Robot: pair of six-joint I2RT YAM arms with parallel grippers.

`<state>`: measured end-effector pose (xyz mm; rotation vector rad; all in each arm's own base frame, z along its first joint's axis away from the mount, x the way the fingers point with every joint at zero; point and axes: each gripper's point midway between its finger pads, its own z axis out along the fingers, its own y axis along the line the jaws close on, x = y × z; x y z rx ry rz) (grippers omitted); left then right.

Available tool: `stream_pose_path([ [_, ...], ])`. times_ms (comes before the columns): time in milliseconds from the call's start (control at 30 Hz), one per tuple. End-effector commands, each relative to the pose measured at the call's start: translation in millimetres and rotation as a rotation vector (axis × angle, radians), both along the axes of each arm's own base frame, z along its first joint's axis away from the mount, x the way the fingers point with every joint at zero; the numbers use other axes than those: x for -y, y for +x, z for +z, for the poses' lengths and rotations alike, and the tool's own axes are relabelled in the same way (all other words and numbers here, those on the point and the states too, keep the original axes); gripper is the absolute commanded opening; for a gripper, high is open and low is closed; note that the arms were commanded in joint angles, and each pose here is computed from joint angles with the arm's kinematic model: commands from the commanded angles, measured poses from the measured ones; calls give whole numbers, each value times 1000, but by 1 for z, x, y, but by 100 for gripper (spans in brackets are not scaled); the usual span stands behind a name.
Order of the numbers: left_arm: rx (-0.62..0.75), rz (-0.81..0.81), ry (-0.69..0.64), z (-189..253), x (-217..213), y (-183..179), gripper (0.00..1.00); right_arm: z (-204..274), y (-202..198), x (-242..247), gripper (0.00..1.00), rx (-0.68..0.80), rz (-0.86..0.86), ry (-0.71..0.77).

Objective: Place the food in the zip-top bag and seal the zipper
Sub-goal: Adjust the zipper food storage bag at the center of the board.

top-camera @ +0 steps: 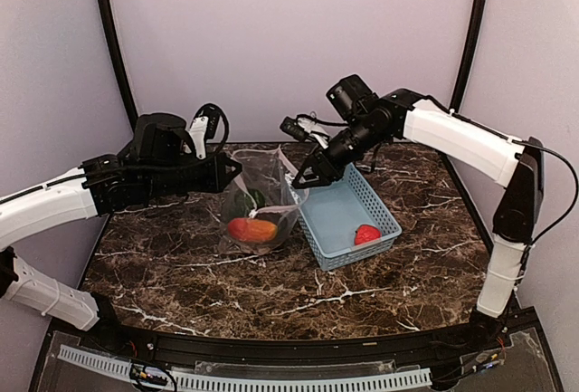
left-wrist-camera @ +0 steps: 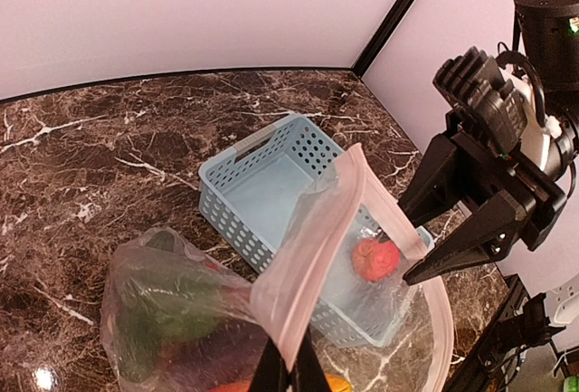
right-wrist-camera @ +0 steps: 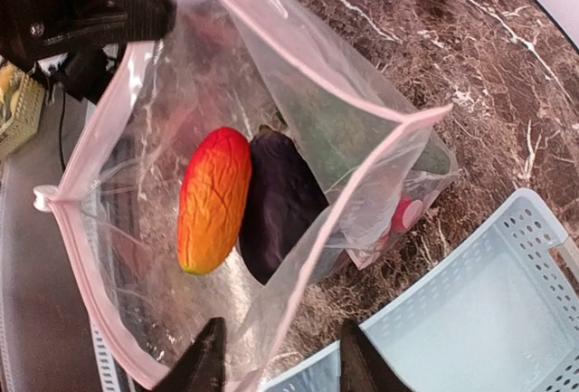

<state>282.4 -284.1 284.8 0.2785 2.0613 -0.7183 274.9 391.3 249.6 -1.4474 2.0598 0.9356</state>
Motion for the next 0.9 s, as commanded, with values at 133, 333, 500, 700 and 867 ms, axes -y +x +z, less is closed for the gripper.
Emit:
stream_pose_path([
  [133, 41, 2, 14, 12, -7, 0, 1, 37, 6, -6, 4, 42, -30, 55],
  [333, 78, -7, 89, 21, -15, -1, 1, 51, 8, -13, 2, 49, -27, 97],
  [500, 90, -8, 73, 27, -16, -3, 1, 39, 9, -17, 3, 10, -16, 82],
  [700, 97, -10, 63, 27, -13, -1, 1, 61, 7, -12, 28, 43, 4, 115],
  [867, 73, -32, 69, 19, -6, 0, 1, 99, 10, 10, 55, 159, 20, 174],
])
